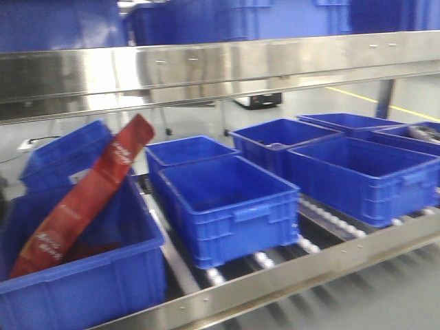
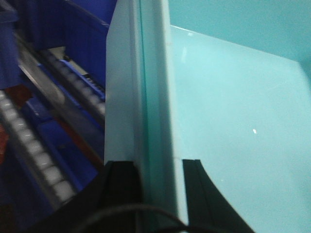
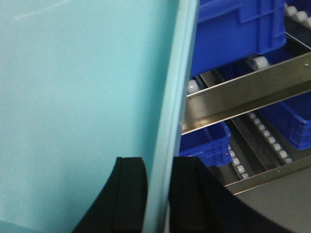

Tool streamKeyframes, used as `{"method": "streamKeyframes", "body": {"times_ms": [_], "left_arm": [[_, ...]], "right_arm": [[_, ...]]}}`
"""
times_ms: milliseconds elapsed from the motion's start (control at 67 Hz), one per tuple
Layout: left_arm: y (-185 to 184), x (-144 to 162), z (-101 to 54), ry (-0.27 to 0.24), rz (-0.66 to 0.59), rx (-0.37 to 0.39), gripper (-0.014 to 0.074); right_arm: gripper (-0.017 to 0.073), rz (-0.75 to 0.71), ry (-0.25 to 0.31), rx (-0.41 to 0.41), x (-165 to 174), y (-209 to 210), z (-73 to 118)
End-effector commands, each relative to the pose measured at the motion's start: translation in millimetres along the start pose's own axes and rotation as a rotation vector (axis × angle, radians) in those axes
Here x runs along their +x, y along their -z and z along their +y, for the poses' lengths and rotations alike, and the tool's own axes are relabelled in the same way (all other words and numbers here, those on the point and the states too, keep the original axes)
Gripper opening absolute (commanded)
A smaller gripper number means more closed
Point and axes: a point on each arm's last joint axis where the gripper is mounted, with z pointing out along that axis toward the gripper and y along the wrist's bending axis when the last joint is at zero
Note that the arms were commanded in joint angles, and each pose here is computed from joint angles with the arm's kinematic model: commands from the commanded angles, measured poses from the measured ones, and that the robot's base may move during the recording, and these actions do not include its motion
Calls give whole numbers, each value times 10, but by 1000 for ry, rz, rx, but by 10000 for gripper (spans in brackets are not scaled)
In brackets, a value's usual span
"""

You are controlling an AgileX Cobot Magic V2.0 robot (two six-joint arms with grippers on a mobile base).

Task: Move two blue bins to right shelf middle
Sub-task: 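Hold the bin and drive up to the shelf with the red-bag bin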

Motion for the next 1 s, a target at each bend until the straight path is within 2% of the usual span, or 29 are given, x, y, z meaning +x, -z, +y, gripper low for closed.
{"method": "streamKeyframes", "body": {"times_ms": [0, 985], "left_arm": [[155, -142, -246, 102, -120, 170, -111], [155, -142, -246, 102, -120, 170, -111]], "right_arm": [[-162, -103, -41, -129, -112, 148, 179], [-162, -103, -41, -129, -112, 148, 179]]}}
